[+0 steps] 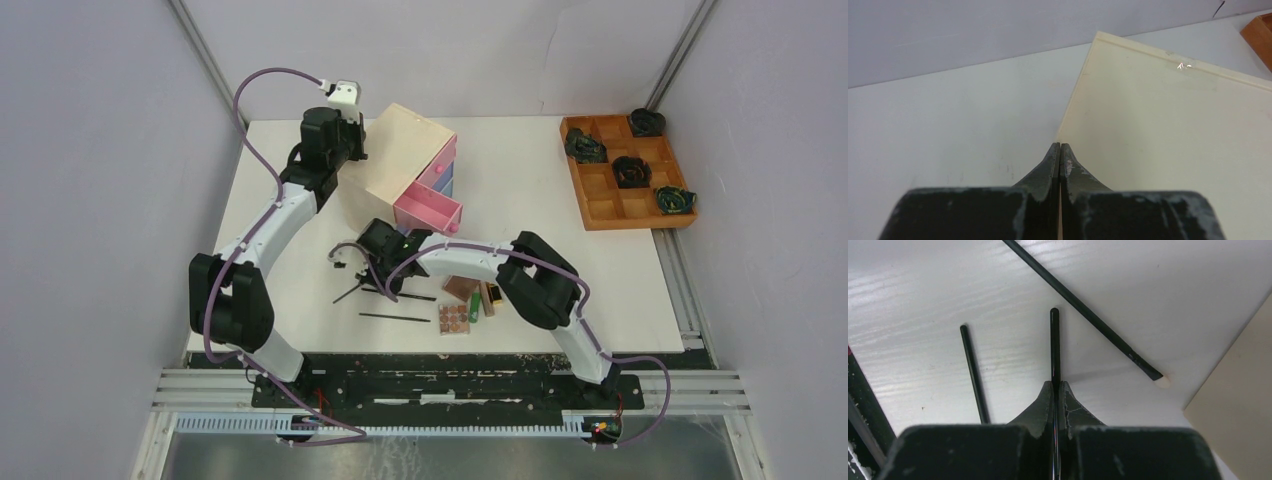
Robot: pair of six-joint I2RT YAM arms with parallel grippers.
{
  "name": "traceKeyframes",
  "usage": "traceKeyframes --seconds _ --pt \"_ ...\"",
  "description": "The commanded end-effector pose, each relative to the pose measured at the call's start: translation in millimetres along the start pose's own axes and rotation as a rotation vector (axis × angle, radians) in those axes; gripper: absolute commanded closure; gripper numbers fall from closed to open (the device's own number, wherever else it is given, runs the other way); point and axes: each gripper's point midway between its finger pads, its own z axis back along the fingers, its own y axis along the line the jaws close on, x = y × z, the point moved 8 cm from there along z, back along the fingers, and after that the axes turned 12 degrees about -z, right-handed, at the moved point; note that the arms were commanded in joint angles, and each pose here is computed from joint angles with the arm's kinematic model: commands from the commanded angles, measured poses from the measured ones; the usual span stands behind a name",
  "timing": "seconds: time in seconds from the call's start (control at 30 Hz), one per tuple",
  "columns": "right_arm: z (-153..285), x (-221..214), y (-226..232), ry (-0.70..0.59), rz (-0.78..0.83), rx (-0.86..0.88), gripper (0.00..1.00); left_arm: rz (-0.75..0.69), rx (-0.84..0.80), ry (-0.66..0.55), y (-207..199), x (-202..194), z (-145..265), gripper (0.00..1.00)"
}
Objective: Organize the makeup
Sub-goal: Pick up the makeup brush from the center of the board.
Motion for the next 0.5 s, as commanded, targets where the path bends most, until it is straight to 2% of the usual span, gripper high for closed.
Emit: traceKeyframes --seconds 0.0,0.2,0.47 --pt "40.5 12.6 2.4 -0.021 0.021 -0.041 0.99 0.024 -0.031 0.501 -8.9 -114.5 7.7 0.97" --pt "74.1 22.5 7.6 -0.048 0.032 -0.045 0.99 0.032 -0.033 0.492 -8.1 -112.6 8.0 0.97" --pt "138.8 39.9 28.5 -0.084 0.049 0.033 0.99 0.042 -0.043 0.488 -9.2 -112.7 6.0 0.97"
